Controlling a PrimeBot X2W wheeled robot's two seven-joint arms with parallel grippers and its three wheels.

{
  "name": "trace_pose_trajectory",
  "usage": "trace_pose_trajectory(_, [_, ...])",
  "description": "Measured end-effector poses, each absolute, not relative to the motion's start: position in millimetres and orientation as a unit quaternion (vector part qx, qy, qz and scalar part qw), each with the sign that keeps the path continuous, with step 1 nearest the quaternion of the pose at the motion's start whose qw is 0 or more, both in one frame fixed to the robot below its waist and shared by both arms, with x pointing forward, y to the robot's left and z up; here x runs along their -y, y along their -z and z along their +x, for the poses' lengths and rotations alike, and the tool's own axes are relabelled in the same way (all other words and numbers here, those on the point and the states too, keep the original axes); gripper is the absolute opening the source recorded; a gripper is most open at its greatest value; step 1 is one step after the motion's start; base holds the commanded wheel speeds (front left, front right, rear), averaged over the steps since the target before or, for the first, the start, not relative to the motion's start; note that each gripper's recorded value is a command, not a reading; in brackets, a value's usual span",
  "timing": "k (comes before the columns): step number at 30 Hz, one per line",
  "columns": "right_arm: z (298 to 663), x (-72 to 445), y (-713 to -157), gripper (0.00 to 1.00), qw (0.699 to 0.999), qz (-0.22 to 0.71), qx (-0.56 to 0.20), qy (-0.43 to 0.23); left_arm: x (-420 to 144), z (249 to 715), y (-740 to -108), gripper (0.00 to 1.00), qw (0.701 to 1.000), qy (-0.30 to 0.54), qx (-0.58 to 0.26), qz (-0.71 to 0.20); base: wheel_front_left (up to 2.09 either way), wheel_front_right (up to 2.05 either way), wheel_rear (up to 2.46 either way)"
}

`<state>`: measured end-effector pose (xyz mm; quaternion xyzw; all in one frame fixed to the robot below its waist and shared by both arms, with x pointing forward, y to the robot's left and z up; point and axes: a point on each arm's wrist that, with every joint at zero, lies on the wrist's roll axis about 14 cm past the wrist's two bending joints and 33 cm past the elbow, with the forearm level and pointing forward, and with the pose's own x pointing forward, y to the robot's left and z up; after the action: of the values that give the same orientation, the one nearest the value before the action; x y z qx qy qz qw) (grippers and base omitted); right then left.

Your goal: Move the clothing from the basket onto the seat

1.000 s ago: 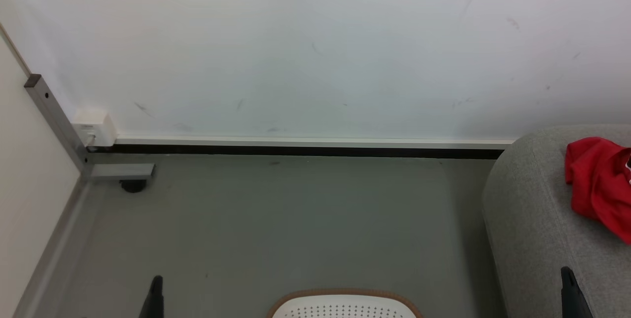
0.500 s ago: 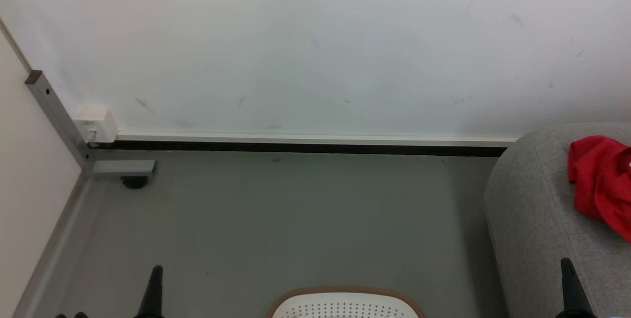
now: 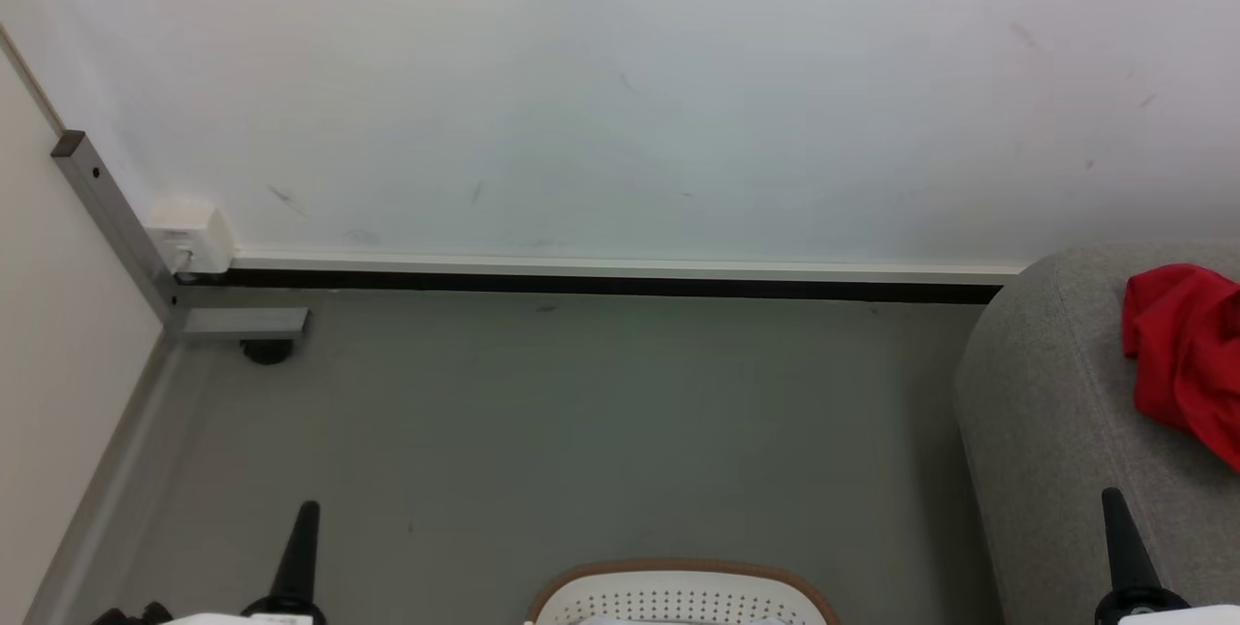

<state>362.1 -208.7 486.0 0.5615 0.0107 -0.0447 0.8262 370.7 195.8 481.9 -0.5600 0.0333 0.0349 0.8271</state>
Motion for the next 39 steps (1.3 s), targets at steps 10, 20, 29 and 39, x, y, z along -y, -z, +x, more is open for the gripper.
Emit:
trace_pose_trajectory(10, [367.8,206.5,-489.7,0.00,0.800,0.599,-0.009,0.037,-196.0,374.9,-486.7,0.00,0.799,-0.029,-0.028,-0.600,0.00,0.00,0.00])
trace_pose_trajectory(20, [373.3,204.1,-493.6,0.00,0.776,0.630,-0.008,0.028,-196.5,378.1,-490.4,0.00,0.775,-0.023,-0.023,-0.631,0.00,0.00,0.00])
trace_pose_trajectory(29, [378.7,202.1,-498.2,0.00,0.753,0.657,-0.006,0.018,-197.4,381.4,-494.9,0.00,0.753,-0.017,-0.017,-0.657,0.00,0.00,0.00])
trace_pose_trajectory(39, [383.3,200.4,-501.5,0.00,0.729,0.684,-0.004,0.010,-198.3,385.2,-499.9,0.00,0.731,-0.010,-0.011,-0.682,0.00,0.00,0.00])
